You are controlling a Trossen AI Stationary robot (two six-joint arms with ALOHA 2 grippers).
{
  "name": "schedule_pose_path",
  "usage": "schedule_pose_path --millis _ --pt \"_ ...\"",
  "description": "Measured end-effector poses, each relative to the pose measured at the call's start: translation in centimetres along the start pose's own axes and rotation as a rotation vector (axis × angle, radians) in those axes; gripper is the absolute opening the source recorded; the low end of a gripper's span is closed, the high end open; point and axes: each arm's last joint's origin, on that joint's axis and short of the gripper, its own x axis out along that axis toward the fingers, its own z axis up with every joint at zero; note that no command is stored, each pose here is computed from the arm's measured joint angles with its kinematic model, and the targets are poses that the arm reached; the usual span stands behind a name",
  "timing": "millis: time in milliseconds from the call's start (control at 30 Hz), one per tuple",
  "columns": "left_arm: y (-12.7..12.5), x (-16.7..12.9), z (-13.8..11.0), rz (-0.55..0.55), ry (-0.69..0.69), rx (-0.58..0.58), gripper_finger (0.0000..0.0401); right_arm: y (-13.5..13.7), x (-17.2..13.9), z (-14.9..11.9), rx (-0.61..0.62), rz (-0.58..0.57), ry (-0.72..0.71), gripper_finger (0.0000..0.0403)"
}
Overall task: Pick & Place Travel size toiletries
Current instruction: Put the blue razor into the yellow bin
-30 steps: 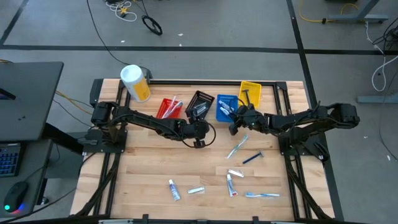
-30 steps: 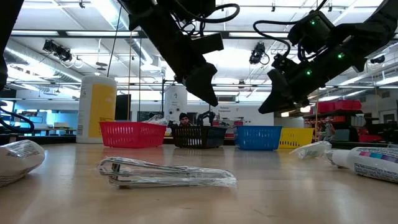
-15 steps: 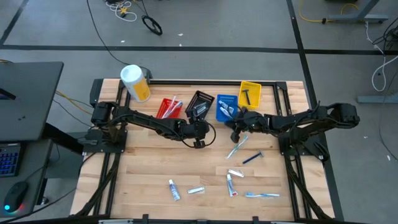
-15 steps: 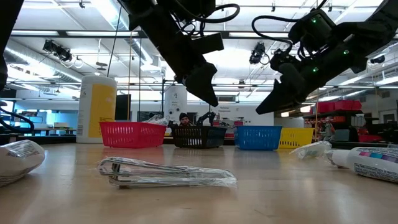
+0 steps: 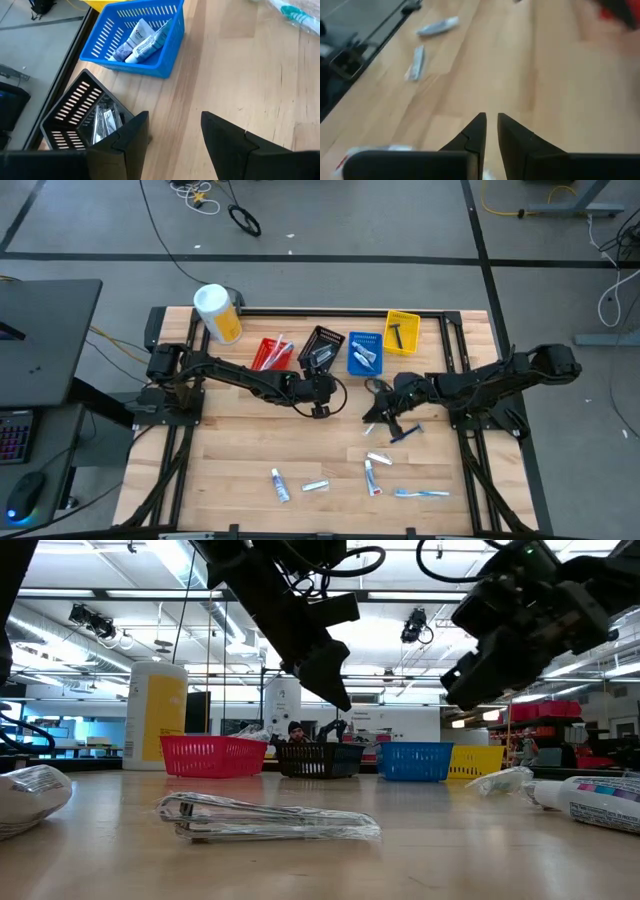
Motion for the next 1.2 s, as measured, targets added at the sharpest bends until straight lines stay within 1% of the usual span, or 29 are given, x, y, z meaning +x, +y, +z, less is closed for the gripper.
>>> schedule_pose_path --millis 133,233,433,567,800,933,1100,1200 --pt "0.0 0.0 0.0 0.000 0.000 -0.022 0.0189 0.4 0.2 -0.6 -0.004 -0.057 0.054 0.0056" --pt "0.0 0.0 0.0 -0.004 0.000 -0.026 0.0189 0.5 0.2 -0.8 0.000 -0.066 0.076 0.0056" --pt "0.0 0.0 0.0 -0.009 0.000 -0.034 0.0189 0.7 0.3 -0.8 -0.002 -0.062 0.078 0.0056" --pt "0.0 0.0 0.0 -0.009 -0.004 -0.036 0.0189 0.7 0.3 -0.9 -0.027 -0.073 0.083 0.0056" --pt "0.0 0.0 0.4 -0.013 -0.040 -0.050 0.0189 0.7 0.3 -0.9 -0.039 -0.067 0.083 0.0056" --pt "-0.1 0.0 0.7 -0.027 -0.066 -0.054 0.0189 0.6 0.2 -0.8 -0.041 -0.112 0.081 0.0056" --pt "0.0 0.0 0.9 -0.027 -0.088 -0.065 0.0189 0.6 0.3 -0.7 -0.046 -0.120 0.064 0.0056" --pt "0.0 0.0 1.0 -0.027 -0.096 -0.071 0.0189 0.5 0.3 -0.5 -0.029 -0.146 0.044 0.0056"
